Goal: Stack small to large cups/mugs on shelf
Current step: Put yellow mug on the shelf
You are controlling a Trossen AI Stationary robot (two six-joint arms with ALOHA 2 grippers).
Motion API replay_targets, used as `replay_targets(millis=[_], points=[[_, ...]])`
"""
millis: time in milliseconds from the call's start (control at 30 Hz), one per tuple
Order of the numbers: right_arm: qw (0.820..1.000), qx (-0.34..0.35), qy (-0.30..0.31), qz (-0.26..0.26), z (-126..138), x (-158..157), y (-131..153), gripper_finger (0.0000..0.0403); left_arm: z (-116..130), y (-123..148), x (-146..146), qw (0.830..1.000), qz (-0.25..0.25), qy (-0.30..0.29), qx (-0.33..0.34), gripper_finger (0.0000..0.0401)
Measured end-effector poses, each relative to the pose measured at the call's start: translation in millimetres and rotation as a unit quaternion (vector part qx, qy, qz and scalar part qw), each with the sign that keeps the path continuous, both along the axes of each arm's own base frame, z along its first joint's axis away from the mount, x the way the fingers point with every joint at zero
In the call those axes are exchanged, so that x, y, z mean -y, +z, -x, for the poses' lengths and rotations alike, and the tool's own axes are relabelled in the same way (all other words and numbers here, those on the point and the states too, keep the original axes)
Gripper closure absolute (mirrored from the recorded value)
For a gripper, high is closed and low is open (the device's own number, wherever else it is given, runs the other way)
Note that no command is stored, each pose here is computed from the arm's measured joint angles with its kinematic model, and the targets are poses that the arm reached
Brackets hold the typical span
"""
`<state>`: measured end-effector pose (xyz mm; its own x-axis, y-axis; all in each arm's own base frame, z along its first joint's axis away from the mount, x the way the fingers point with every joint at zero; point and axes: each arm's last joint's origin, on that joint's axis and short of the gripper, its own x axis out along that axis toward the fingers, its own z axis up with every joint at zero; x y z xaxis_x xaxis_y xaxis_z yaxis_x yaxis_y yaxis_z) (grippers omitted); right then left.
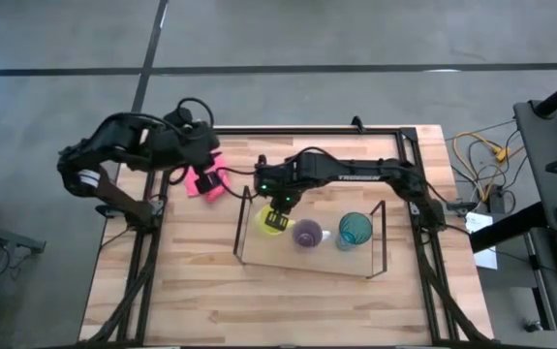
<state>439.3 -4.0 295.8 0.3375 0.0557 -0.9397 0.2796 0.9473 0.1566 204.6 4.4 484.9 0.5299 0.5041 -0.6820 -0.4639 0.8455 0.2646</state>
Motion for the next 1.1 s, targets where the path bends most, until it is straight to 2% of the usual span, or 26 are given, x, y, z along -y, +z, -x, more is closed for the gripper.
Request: replay_targets(millis=[200,400,733,1100], points=[[1.0,-0.006,0.007,-0.018,-5.6,-1.9,-6.8,0.0394,9.6,3.3,-2.3,0.999,-0.026,0.02,0.009,0.0328],[0.999,-0.031,0.007,-0.008,-1.8,-4.2,-11.9,0.0394,15.2,6.7,-4.7,0.997,-0.062,0.045,0.016,0.0328],[1.0,-0.029,0.006,-0.009,-2.2,-5.4,-12.6,0.0394,16.1,7.5,-5.8,0.995,-0.081,0.059,0.017,0.0328],[1.0,-0.025,0.014,-0.005,-3.9,-6.1,-18.0,0.0394,3.8,1.9,-5.2,0.995,-0.083,0.058,0.001,0.0328]])
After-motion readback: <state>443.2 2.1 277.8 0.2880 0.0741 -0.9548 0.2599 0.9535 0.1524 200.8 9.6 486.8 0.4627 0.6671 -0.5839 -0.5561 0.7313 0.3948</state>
